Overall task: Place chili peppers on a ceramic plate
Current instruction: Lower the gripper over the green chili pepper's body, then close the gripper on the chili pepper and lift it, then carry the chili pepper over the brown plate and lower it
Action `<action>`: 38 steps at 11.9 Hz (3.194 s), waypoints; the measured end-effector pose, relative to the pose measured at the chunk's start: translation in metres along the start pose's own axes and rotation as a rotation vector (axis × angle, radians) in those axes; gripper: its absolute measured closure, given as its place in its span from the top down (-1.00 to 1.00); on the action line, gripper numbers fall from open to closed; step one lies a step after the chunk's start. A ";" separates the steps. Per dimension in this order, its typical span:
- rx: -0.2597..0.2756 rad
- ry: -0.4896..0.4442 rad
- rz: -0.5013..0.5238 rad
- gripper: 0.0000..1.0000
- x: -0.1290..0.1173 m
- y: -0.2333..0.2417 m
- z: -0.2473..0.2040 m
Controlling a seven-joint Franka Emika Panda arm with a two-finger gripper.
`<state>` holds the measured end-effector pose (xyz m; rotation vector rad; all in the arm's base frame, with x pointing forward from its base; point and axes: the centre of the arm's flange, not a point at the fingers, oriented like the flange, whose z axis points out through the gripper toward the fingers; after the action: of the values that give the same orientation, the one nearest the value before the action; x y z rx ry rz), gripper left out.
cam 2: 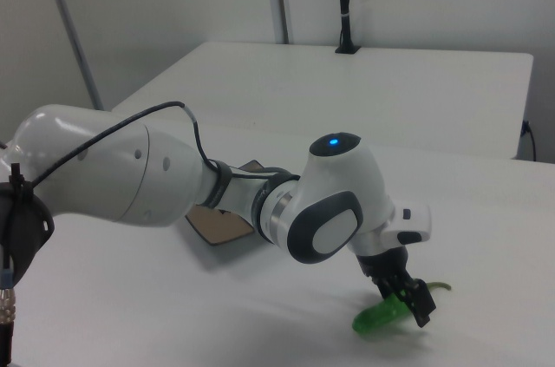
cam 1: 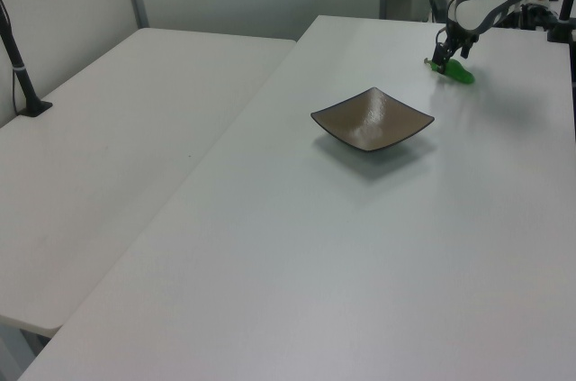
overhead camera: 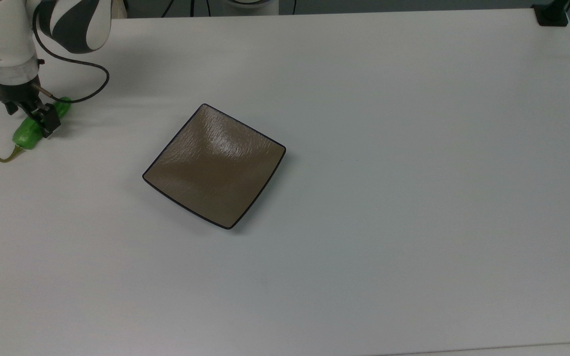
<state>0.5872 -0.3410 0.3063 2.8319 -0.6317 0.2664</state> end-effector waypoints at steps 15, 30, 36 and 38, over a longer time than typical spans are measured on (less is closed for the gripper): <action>0.032 0.080 -0.024 -0.16 0.023 -0.036 -0.041; 0.338 -0.087 -0.028 -0.16 -0.008 -0.260 -0.184; 0.363 -0.097 -0.110 0.49 -0.037 -0.342 -0.150; 0.355 -0.093 -0.119 0.99 -0.037 -0.343 -0.148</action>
<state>0.6850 0.0145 0.3779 3.2247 -0.4701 0.2486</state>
